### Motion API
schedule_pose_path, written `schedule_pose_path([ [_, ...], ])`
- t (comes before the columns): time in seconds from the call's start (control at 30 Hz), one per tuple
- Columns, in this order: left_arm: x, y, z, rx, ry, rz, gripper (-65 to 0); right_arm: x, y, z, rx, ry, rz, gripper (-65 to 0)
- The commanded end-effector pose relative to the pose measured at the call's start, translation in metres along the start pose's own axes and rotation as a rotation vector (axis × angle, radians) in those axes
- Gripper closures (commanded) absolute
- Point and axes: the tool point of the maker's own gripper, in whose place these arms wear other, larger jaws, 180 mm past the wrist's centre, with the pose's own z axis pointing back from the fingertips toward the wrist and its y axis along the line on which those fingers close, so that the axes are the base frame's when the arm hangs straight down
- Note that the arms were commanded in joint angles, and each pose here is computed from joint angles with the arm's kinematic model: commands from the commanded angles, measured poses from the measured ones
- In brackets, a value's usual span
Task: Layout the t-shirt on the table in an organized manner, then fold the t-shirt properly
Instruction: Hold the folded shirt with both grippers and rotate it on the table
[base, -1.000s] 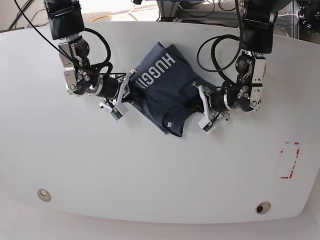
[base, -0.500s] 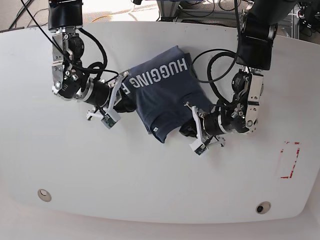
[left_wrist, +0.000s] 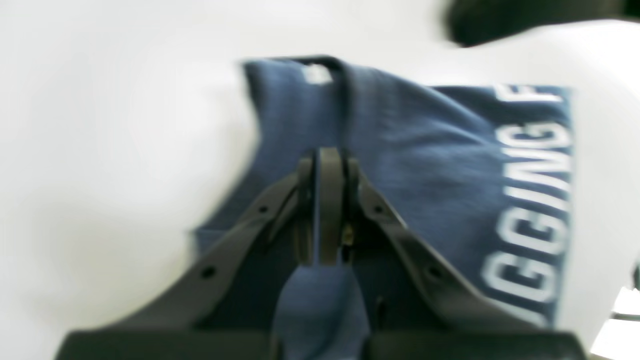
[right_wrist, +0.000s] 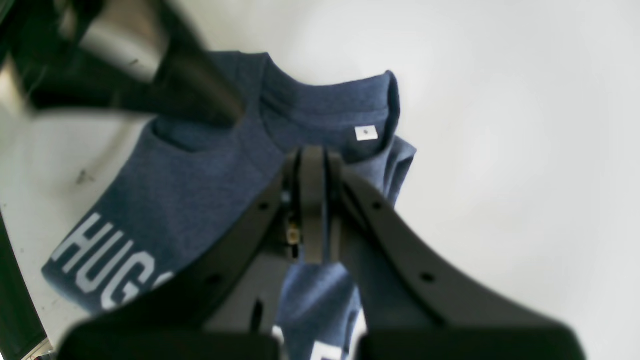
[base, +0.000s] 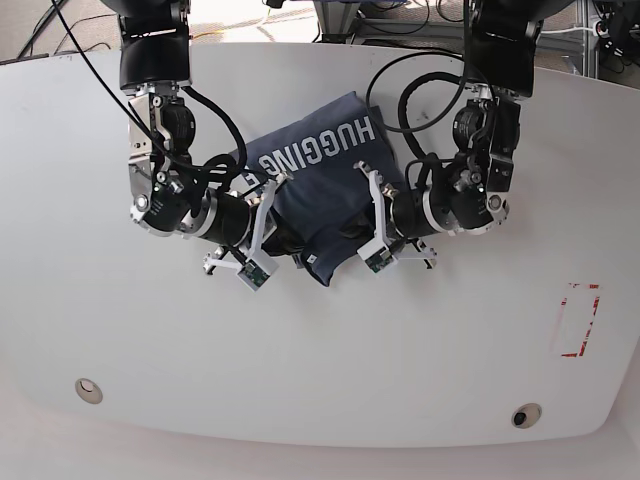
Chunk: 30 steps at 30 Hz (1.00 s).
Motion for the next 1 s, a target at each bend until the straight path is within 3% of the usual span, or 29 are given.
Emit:
schedule_pose_path([
  [0.0, 0.004, -0.008, 0.001, -0.011, -0.033, 0.014, 0.0, 0.014, 0.001, -0.007, 0.003, -0.063, 0.016, -0.5],
  [0.43, -0.061, -0.027, -0.019, -0.080, 0.091, 0.164, 0.0, -0.038, 0.004, -0.038, 0.043, -0.041, -0.132, -0.5],
  [0.7, -0.076, -0.007, -0.024, -0.066, 0.065, 0.215, 0.0, -0.071, 0.009, -0.032, 0.043, -0.006, -0.176, -0.3],
  [0.97, -0.067, 0.021, -0.022, -0.030, 0.068, 0.193, 0.0, -0.081, 0.028, -0.018, 0.053, -0.001, -0.160, -0.3],
])
